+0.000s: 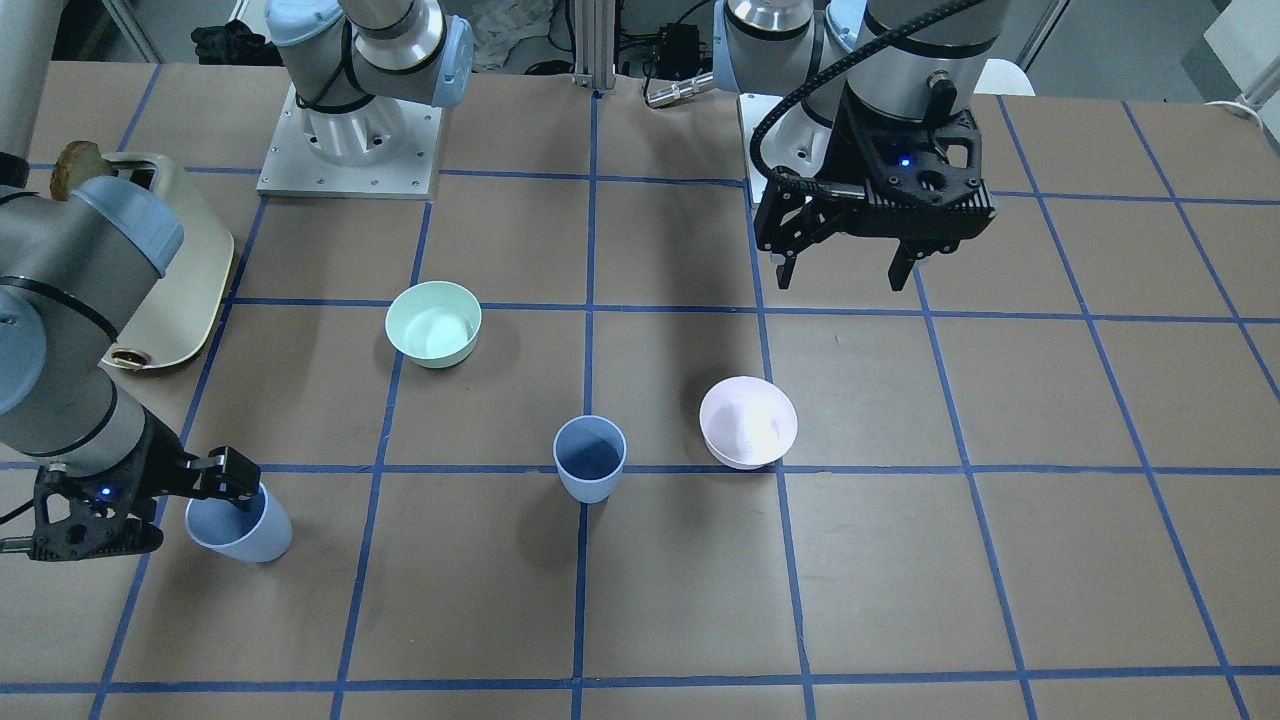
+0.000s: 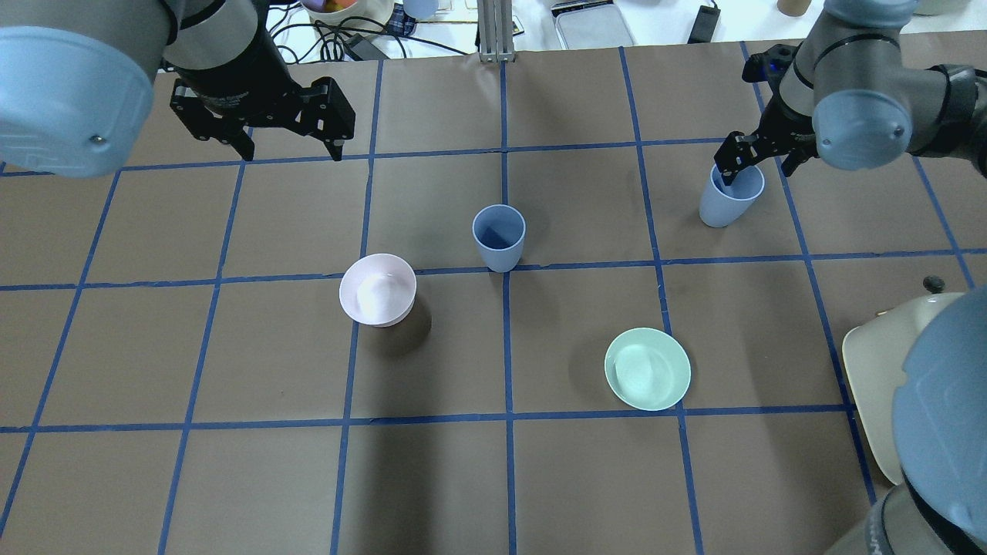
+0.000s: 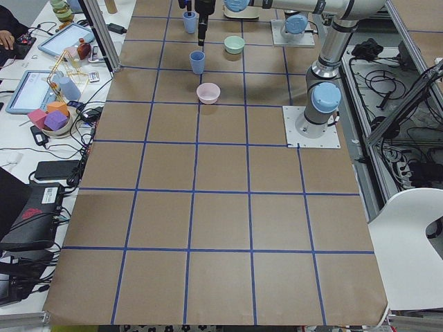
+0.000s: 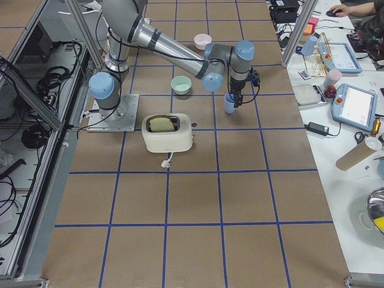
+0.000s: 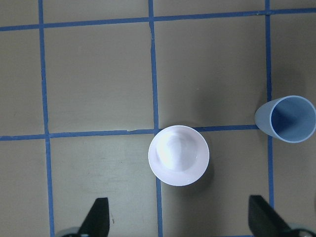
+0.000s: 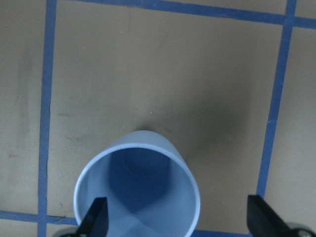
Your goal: Stack blue cups with both arms
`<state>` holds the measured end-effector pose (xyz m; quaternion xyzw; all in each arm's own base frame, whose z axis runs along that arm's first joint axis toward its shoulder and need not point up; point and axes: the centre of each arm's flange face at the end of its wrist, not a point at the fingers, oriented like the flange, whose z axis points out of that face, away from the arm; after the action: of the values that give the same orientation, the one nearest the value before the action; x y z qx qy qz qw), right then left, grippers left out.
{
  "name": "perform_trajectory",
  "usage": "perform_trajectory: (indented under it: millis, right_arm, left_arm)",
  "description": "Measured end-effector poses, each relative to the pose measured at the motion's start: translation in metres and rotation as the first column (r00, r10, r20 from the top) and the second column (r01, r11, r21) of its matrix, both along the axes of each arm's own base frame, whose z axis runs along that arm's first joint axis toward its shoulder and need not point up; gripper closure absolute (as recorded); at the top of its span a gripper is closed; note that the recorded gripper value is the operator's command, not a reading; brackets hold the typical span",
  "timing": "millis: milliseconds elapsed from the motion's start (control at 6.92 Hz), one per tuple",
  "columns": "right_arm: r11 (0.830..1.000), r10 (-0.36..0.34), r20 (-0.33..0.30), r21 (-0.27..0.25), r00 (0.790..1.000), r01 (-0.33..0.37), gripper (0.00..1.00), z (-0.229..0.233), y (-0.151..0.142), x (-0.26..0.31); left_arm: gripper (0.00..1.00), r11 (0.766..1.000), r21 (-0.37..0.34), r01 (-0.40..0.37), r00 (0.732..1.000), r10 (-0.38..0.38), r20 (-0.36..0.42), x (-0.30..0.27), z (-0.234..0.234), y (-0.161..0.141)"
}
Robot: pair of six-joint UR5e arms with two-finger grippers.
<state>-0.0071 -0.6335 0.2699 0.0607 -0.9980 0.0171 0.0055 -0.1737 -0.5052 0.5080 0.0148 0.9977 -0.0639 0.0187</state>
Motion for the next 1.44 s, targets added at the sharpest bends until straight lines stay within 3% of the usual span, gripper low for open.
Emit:
perform_trajectory:
  millis: [144, 289, 578, 867, 1156, 1444]
  right_arm:
    - [1.0, 0.003, -0.001, -0.008, 1.0, -0.003, 0.85, -0.003, 0.001, 0.0]
    - [1.0, 0.004, -0.002, -0.01, 1.0, -0.004, 1.0, -0.005, 0.001, 0.0]
    - [1.0, -0.001, -0.003, -0.008, 1.0, 0.001, 1.0, -0.005, 0.002, 0.0]
    - [0.999, -0.028, -0.002, -0.039, 1.0, 0.028, 1.0, 0.015, 0.001, 0.002]
    - [0.99, -0.121, 0.072, -0.07, 0.99, 0.126, 1.0, 0.055, 0.007, 0.028]
    - [0.977, -0.204, 0.117, -0.037, 0.972, 0.209, 1.0, 0.097, 0.013, 0.111]
  left_arm:
    - [0.0, 1.0, 0.0, 0.002, 1.0, -0.002, 0.001, 0.0, 0.0, 0.0]
    - [0.0, 1.0, 0.0, 0.003, 1.0, -0.003, 0.002, 0.0, 0.0, 0.001]
    - [0.0, 1.0, -0.001, 0.003, 1.0, -0.003, 0.004, 0.001, 0.001, 0.001]
    - [0.0, 1.0, -0.004, 0.003, 1.0, -0.003, 0.005, 0.001, 0.002, 0.001]
    - [0.0, 1.0, -0.004, 0.003, 1.0, -0.003, 0.005, 0.001, 0.002, 0.001]
    - [0.0, 1.0, -0.005, 0.003, 1.0, -0.003, 0.005, 0.001, 0.002, 0.001]
